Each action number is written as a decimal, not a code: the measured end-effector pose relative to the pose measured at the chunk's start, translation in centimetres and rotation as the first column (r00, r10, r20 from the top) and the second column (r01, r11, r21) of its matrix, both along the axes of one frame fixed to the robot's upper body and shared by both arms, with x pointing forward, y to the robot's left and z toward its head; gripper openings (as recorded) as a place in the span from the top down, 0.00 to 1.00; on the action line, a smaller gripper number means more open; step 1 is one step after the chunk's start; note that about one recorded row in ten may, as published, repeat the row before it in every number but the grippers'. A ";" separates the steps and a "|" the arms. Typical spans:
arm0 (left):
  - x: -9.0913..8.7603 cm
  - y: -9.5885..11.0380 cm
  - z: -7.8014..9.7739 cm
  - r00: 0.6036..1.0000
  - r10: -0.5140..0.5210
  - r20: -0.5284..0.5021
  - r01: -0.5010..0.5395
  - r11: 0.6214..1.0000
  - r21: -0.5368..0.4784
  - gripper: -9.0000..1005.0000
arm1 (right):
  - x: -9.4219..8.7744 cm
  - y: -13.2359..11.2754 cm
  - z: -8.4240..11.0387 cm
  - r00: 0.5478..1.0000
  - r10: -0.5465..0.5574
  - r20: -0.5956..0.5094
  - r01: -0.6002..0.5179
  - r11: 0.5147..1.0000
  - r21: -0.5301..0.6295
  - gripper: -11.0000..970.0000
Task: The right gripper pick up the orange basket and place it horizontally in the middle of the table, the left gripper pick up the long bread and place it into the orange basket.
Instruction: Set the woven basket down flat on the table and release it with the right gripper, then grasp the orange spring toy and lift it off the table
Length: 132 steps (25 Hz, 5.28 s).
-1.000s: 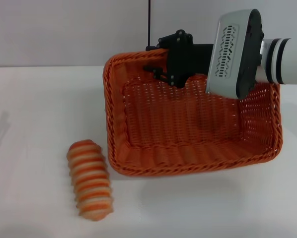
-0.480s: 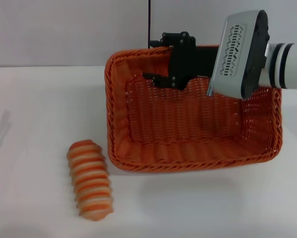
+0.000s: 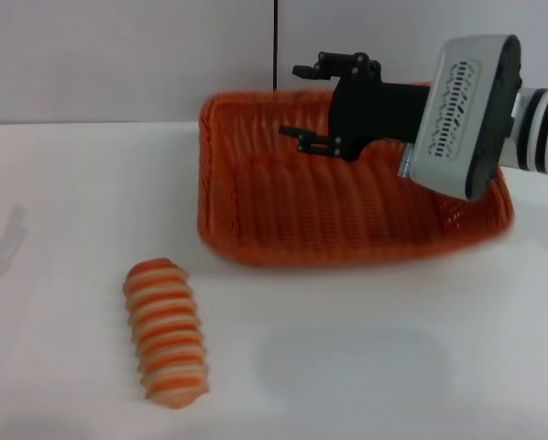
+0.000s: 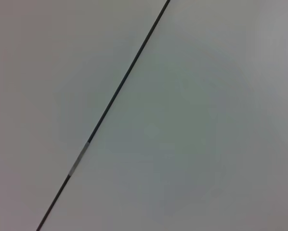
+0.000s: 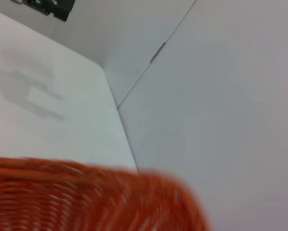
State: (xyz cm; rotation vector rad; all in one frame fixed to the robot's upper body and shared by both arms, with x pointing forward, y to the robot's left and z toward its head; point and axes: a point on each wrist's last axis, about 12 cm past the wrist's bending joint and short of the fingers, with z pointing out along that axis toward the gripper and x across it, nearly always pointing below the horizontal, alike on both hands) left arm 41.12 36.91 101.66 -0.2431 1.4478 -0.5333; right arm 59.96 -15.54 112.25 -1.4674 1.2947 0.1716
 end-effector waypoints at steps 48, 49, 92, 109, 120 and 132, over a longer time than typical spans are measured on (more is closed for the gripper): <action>0.9 1.7 2.5 0.987 -0.153 0.047 0.146 0.982 0.119 0.19 | -9.2 -15.8 -1.5 0.691 -0.595 -0.410 0.713 0.468 0.522 0.31; 1.3 2.0 3.1 0.979 -0.203 0.027 0.198 0.972 0.128 0.19 | -9.2 -15.8 -1.5 0.691 -0.595 -0.410 0.713 0.468 0.522 0.31; 12.5 -5.1 7.8 0.366 -0.549 -0.752 0.856 0.515 0.041 0.19 | -20.7 -23.3 -10.3 0.613 -0.509 -0.605 0.729 0.069 0.681 0.31; 12.5 -5.9 6.1 0.338 -0.503 -0.795 0.879 0.471 0.075 0.19 | -20.7 -23.3 -10.2 0.620 -0.506 -0.600 0.722 0.069 0.688 0.31; 12.5 -6.0 5.9 0.321 -0.502 -0.803 0.882 0.467 0.060 0.33 | -20.7 -23.2 -10.3 0.615 -0.504 -0.607 0.726 0.060 0.686 0.31; 12.4 -6.5 6.0 0.300 -0.527 -0.795 0.891 0.452 0.037 0.76 | -20.7 -23.2 -10.4 0.612 -0.505 -0.609 0.727 0.054 0.685 0.31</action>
